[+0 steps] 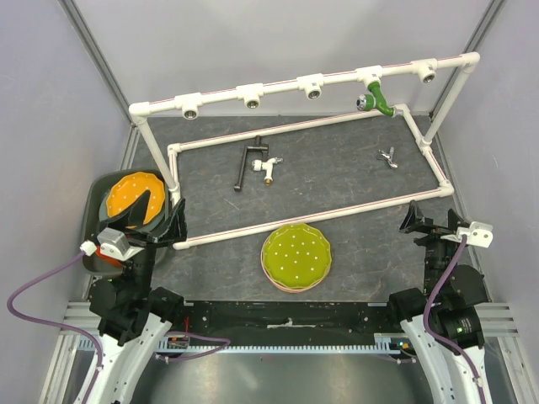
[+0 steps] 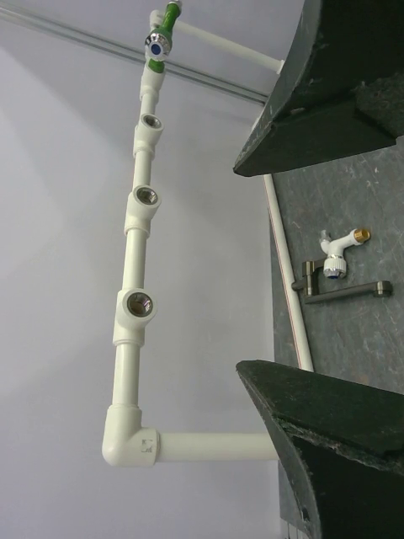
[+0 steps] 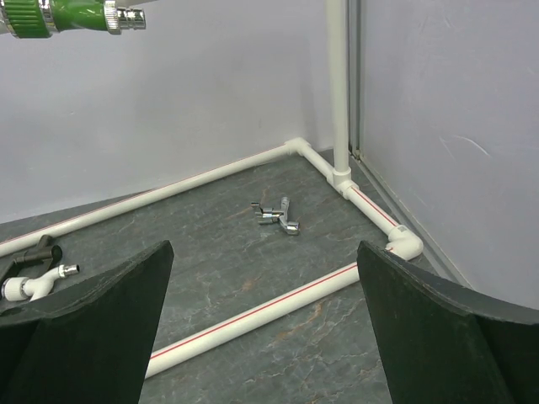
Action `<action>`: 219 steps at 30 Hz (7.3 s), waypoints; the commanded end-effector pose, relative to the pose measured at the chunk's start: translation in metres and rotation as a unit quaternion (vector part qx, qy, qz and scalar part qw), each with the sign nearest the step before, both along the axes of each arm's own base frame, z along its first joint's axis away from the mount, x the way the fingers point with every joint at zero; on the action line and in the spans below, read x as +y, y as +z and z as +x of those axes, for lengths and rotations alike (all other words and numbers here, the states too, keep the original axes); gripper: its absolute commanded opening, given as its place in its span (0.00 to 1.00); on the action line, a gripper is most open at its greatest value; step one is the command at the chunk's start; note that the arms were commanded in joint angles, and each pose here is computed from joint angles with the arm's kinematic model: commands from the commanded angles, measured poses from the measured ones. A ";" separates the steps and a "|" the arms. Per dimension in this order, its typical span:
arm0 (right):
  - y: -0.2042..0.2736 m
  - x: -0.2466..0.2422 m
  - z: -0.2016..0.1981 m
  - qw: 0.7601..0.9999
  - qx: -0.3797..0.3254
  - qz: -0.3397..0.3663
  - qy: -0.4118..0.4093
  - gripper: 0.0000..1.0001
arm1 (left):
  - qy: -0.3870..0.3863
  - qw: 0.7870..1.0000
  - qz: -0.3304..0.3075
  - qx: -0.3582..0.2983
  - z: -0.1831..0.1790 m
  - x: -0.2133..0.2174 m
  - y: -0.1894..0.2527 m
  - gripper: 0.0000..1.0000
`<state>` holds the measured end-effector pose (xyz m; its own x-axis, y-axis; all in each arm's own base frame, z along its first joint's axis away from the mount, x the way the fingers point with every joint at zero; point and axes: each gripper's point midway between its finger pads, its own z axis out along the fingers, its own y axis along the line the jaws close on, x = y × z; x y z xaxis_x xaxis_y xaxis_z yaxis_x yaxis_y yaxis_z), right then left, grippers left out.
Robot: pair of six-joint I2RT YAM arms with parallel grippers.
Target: Install the water faucets
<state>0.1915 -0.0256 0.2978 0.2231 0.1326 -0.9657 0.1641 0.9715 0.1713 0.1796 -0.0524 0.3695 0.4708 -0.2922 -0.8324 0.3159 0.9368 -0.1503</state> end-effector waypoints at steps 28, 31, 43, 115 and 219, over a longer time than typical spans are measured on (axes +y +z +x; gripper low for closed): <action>-0.044 0.091 0.066 0.949 0.232 0.144 0.160 0.98 | -0.055 0.998 -0.032 0.017 -0.031 -0.002 0.006 0.93; -0.077 0.087 0.090 0.937 0.284 0.167 0.112 0.98 | -0.056 0.998 -0.030 0.019 -0.031 -0.003 0.005 0.93; -0.116 0.032 0.193 0.956 0.200 0.209 -0.054 0.86 | -0.049 0.998 -0.021 0.027 -0.030 0.000 0.002 0.92; -0.228 -0.020 0.369 0.926 0.318 0.185 -0.085 0.28 | -0.028 0.999 0.000 0.027 -0.025 0.003 -0.002 0.88; -0.028 0.271 0.027 0.817 0.045 0.063 0.572 0.01 | -0.384 0.815 -0.196 0.387 0.064 -0.262 -0.073 0.02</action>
